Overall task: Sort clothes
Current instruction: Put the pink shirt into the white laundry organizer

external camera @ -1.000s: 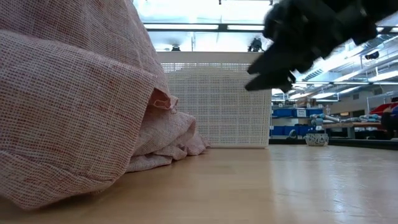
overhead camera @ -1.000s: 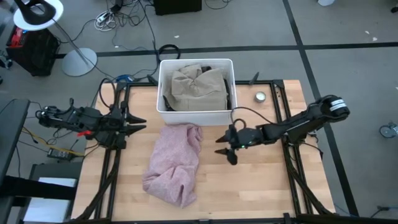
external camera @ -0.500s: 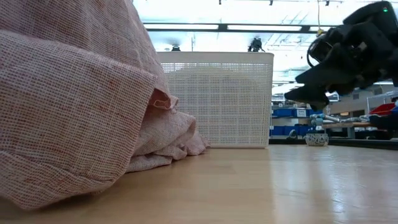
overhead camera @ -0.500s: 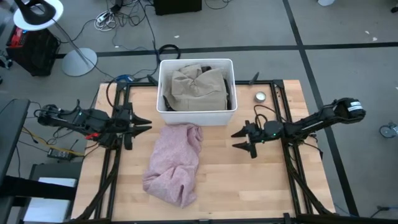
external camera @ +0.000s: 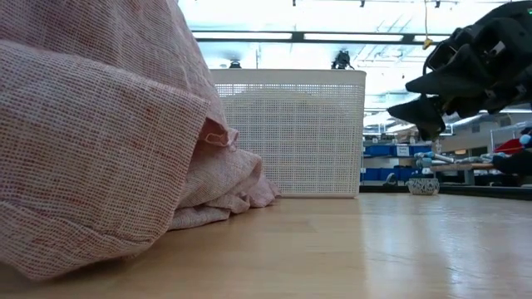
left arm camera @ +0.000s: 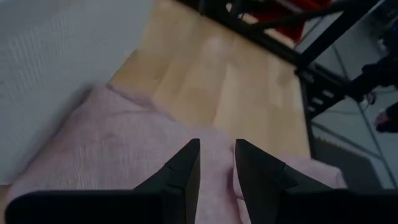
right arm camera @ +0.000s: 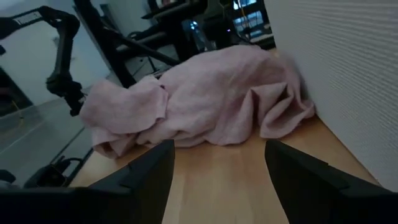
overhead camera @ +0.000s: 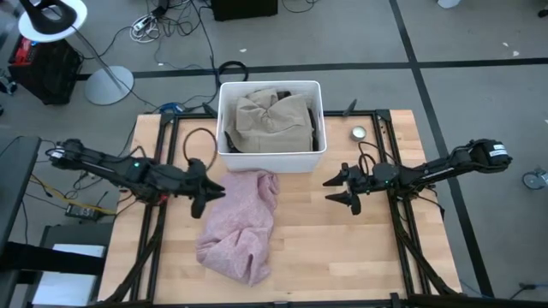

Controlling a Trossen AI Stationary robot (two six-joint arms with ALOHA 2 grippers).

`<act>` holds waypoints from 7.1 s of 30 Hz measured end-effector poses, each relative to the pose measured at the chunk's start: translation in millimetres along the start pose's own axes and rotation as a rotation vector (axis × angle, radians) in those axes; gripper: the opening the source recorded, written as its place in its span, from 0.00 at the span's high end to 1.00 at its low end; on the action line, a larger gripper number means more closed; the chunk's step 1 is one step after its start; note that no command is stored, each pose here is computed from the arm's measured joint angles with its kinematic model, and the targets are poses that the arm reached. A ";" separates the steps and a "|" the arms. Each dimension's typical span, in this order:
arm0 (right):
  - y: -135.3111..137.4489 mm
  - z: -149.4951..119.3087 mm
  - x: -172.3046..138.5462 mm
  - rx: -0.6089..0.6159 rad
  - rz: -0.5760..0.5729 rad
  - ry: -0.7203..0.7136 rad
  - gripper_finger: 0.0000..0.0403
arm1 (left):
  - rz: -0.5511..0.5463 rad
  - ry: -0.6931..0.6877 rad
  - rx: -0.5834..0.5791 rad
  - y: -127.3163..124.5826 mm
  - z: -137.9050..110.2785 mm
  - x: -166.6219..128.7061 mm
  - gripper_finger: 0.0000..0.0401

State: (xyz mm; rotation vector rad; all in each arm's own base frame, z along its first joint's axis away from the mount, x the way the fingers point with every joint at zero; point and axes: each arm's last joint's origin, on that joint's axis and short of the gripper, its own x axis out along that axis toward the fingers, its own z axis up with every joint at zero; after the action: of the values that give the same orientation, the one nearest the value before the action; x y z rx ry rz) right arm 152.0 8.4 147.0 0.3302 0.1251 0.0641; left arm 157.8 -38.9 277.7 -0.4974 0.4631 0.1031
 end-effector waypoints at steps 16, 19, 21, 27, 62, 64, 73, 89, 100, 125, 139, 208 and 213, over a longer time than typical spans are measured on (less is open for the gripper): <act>3.3 5.2 -4.4 -0.024 0.054 -0.029 0.38 | 0.037 0.088 0.027 -1.2 -7.5 20.0 0.74; 3.1 5.4 -6.5 -0.022 0.041 -0.025 0.38 | 0.037 0.087 0.025 -1.3 -7.5 20.0 0.74; 3.0 7.2 -8.6 -0.032 0.020 -0.042 0.38 | 0.037 0.087 0.023 -1.3 -7.5 20.0 0.74; 3.5 15.9 -19.0 -0.097 -0.054 -0.127 0.39 | 0.038 0.087 -0.003 -1.3 -7.5 20.0 0.74; 2.2 20.5 -62.3 -0.015 -0.231 -0.068 0.39 | 0.099 0.047 0.076 0.7 -6.4 19.8 0.74; 2.8 22.4 -62.3 -0.010 -0.223 -0.089 0.39 | 0.099 0.047 0.084 0.7 -6.4 19.8 0.74; 3.8 25.4 -62.4 -0.015 -0.214 -0.118 0.39 | 0.161 0.121 0.020 6.7 -14.0 18.4 0.74; 3.9 25.6 -62.4 -0.016 -0.213 -0.120 0.39 | 0.302 0.278 -0.051 20.6 -28.5 12.5 0.48; 4.0 25.7 -62.4 -0.016 -0.213 -0.121 0.39 | 0.387 0.318 -0.175 22.6 -35.4 21.5 0.31; 4.5 27.4 -62.6 -0.014 -0.208 -0.136 0.39 | 0.216 0.547 -0.393 28.1 -105.9 125.9 0.42; 4.5 27.4 -62.6 -0.014 -0.208 -0.136 0.39 | -0.046 0.347 -0.214 -60.0 -13.0 182.8 0.98; 4.5 27.5 -62.6 -0.014 -0.208 -0.136 0.39 | 0.235 -0.858 0.369 -38.1 357.6 -68.8 1.00; 4.5 27.5 -62.6 -0.014 -0.208 -0.137 0.39 | 0.272 -0.548 0.399 -26.6 337.3 -51.6 1.00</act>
State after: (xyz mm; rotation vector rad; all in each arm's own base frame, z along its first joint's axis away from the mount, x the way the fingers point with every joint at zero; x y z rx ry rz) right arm 93.5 -1.3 181.3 0.3050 0.0230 -0.1631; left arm 253.1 101.3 575.0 -0.0009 0.0039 0.3890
